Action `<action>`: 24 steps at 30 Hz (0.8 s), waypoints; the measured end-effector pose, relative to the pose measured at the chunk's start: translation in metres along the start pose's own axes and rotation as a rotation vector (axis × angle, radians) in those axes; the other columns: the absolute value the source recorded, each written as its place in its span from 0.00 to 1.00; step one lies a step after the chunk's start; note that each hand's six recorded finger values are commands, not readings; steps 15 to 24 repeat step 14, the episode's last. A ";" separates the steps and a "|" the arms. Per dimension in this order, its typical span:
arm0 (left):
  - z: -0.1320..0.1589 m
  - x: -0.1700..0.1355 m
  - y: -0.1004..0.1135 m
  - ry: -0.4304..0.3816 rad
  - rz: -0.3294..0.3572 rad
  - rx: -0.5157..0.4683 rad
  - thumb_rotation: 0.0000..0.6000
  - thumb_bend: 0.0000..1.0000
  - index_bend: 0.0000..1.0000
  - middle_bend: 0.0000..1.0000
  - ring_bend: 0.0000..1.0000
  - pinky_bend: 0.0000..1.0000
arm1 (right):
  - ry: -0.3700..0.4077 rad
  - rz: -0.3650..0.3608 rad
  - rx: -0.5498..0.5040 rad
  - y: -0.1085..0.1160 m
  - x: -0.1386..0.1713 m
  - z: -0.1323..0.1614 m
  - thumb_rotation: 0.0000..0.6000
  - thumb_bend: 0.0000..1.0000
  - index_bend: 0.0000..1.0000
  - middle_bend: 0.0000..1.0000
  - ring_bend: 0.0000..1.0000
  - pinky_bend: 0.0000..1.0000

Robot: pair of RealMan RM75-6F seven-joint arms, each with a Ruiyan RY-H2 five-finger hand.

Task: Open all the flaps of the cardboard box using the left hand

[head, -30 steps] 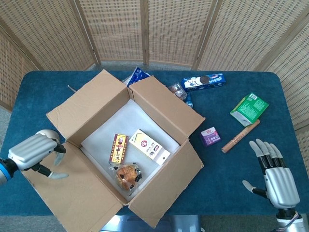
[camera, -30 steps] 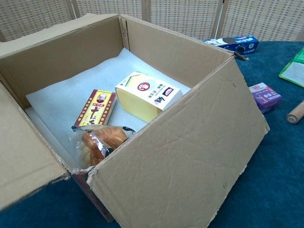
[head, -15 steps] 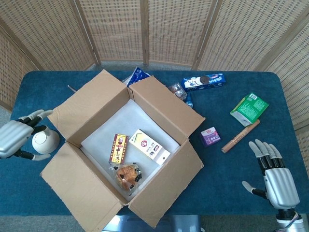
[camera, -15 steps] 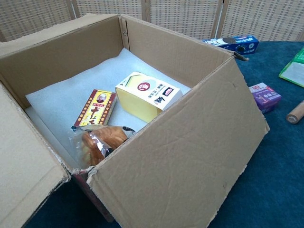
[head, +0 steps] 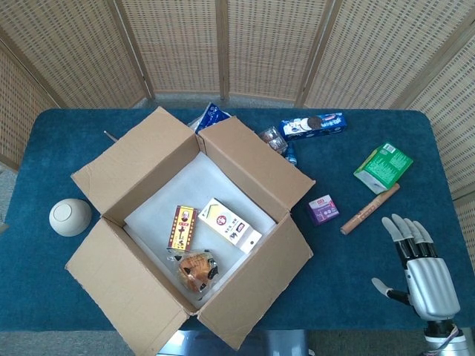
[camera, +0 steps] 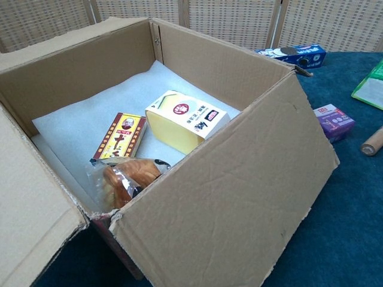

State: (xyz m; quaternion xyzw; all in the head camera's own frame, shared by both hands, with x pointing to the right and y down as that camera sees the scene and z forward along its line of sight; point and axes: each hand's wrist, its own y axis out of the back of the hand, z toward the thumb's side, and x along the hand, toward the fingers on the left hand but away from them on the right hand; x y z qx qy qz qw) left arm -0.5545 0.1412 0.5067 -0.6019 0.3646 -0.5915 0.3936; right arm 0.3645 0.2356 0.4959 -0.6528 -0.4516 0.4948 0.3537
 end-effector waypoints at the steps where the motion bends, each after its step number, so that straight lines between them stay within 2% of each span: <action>1: -0.006 -0.008 -0.006 0.026 0.006 -0.028 1.00 0.00 0.09 0.00 0.00 0.10 | -0.003 -0.003 0.000 0.000 -0.001 -0.001 1.00 0.00 0.00 0.00 0.00 0.00; 7: -0.010 -0.029 -0.036 0.096 0.012 -0.158 1.00 0.00 0.10 0.00 0.00 0.10 | -0.013 0.006 0.005 -0.002 -0.003 -0.004 1.00 0.00 0.00 0.00 0.00 0.00; 10: -0.005 -0.034 -0.044 0.107 0.022 -0.173 1.00 0.00 0.10 0.00 0.00 0.10 | -0.015 0.004 0.005 -0.002 -0.004 -0.004 1.00 0.00 0.00 0.00 0.00 0.00; 14: 0.006 -0.039 -0.048 0.113 0.062 -0.190 1.00 0.00 0.10 0.00 0.00 0.10 | -0.022 -0.007 0.010 0.000 -0.004 -0.006 1.00 0.00 0.00 0.00 0.00 0.00; 24: 0.006 -0.039 -0.048 0.113 0.062 -0.190 1.00 0.00 0.10 0.00 0.00 0.10 | -0.022 -0.007 0.010 0.000 -0.004 -0.006 1.00 0.00 0.00 0.00 0.00 0.00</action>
